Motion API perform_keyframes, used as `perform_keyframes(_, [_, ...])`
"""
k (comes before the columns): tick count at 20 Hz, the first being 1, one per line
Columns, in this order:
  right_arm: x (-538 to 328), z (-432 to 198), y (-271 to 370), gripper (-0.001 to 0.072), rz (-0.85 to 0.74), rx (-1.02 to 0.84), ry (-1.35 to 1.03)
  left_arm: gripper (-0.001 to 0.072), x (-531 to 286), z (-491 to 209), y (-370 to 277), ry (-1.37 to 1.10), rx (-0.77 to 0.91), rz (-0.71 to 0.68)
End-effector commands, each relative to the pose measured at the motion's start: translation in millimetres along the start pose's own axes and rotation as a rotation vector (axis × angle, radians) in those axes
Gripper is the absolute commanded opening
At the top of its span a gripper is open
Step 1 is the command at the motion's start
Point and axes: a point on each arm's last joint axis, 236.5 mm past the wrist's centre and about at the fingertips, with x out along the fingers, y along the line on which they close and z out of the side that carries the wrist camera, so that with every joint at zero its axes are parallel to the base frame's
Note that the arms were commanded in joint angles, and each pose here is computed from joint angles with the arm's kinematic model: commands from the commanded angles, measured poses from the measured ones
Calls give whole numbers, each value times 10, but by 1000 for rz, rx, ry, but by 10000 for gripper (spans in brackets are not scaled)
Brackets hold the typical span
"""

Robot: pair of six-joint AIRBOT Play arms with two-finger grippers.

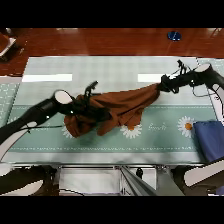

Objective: Fold the shirts.

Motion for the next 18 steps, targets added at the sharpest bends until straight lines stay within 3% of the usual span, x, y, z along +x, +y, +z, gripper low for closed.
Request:
perform_keyframes(1, [-660, 437, 683, 22, 33, -177, -140, 26, -783, 704, -432, -209, 95, -55])
perform_keyframes(5, [-2494, 834, 2058, 22, 51, -494, -598, 26, -2797, 1528, -1454, -717, 333, -72])
perform_keyframes(8, [-3754, 333, 2871, 22, 67, -669, -888, 26, -3990, 1377, -2184, -967, 511, -40])
perform_keyframes(13, [-4939, -1046, 3282, 22, -73, -867, -1139, 26, -4905, 713, -2770, -1157, 679, 155])
perform_keyframes(18, [-5628, -2174, 3291, 22, -203, -933, -1349, 26, -5190, 16, -3067, -1295, 782, 375])
